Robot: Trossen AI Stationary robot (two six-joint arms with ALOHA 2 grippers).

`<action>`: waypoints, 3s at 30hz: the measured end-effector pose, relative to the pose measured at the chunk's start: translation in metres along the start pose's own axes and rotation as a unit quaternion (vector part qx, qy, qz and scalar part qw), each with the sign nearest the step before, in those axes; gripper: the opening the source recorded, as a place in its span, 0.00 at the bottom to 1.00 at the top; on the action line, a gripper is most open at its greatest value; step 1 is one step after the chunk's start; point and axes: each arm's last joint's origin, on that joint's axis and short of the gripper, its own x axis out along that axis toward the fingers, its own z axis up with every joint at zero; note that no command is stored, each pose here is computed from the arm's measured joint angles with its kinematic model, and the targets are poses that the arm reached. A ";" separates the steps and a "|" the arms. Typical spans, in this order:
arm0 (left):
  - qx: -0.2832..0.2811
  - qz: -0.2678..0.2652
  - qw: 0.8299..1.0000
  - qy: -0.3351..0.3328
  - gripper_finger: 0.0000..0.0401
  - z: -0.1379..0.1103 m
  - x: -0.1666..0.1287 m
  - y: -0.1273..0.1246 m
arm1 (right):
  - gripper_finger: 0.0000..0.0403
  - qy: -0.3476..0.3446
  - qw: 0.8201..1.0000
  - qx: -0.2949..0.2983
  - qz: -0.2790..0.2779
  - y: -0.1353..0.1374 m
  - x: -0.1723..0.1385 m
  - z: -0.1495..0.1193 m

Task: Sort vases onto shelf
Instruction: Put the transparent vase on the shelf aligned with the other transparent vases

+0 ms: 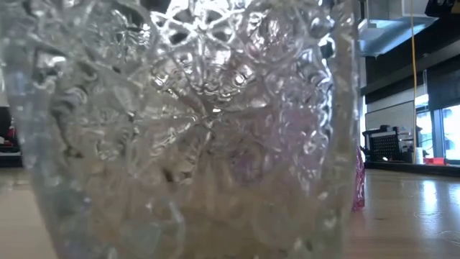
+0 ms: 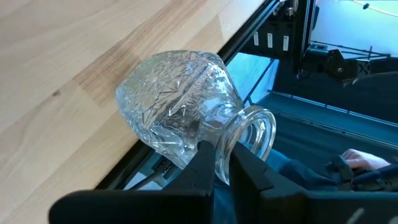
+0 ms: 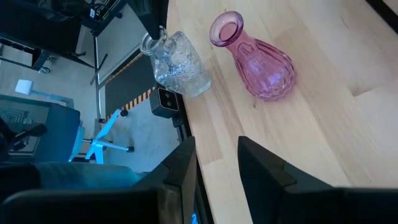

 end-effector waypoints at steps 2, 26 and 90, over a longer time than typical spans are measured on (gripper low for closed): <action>0.000 0.000 1.000 0.000 0.04 0.000 0.000 0.000 | 0.26 0.000 1.000 0.000 0.000 0.000 0.000 0.000; 0.072 0.192 0.974 -0.100 0.04 0.022 -0.159 -0.058 | 0.26 -0.012 1.000 -0.006 -0.020 -0.003 0.000 0.000; 0.091 0.080 0.992 -0.037 0.05 0.201 -0.284 -0.021 | 0.26 -0.046 0.997 0.036 -0.042 -0.009 0.001 0.010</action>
